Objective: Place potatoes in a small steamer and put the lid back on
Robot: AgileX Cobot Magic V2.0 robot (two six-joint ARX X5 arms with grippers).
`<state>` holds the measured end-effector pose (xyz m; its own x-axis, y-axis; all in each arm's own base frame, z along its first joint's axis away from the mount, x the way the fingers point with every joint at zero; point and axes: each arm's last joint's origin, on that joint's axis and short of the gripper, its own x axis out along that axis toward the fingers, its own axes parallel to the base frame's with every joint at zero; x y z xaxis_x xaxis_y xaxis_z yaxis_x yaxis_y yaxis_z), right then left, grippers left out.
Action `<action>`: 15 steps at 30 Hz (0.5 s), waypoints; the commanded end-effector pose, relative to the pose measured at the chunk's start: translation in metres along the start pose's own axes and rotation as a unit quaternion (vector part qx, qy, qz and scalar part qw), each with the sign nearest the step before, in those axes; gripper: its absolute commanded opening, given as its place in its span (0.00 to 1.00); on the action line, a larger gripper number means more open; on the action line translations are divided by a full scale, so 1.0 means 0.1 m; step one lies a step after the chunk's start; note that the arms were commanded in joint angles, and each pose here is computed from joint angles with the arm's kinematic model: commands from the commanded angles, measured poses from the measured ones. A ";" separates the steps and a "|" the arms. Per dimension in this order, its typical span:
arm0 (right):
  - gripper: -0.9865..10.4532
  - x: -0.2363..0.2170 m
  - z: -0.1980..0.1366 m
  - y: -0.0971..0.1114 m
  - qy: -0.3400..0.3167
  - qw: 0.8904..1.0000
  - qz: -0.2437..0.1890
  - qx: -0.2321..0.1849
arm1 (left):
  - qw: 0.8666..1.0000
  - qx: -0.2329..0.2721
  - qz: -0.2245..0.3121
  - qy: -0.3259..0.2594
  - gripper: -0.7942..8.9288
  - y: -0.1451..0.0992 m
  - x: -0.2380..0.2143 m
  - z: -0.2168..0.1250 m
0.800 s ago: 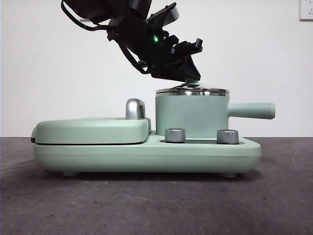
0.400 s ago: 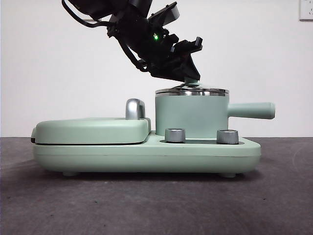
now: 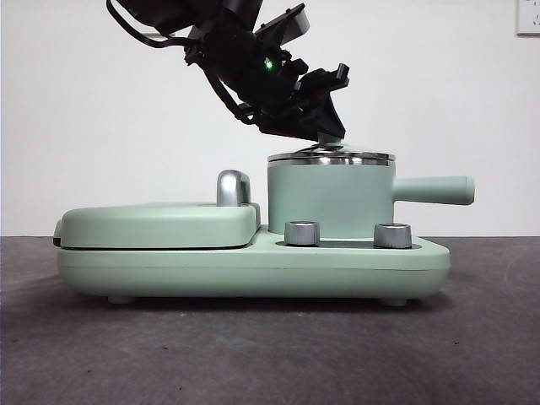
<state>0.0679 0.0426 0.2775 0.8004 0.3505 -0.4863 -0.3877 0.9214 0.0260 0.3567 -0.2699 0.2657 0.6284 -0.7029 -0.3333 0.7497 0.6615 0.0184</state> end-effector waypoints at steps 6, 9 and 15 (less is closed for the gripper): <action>0.38 -0.01 0.01 0.00 0.003 1.000 0.000 0.002 | 1.000 -0.003 0.001 -0.016 0.42 -0.02 -0.20 0.22; 0.38 -0.01 0.01 0.00 0.003 1.000 0.001 0.002 | 1.000 -0.028 0.001 -0.012 0.42 -0.04 -0.42 0.36; 0.38 -0.01 0.01 0.01 0.004 1.000 0.005 0.003 | 0.994 -0.109 0.011 0.031 0.42 -0.03 -0.89 0.53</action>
<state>0.0671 0.0422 0.2760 0.7915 0.3487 -0.5019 -0.3903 0.9204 0.0239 0.3072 -0.2204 0.3485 0.6391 -0.6763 -0.3664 0.6906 0.7142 -0.1139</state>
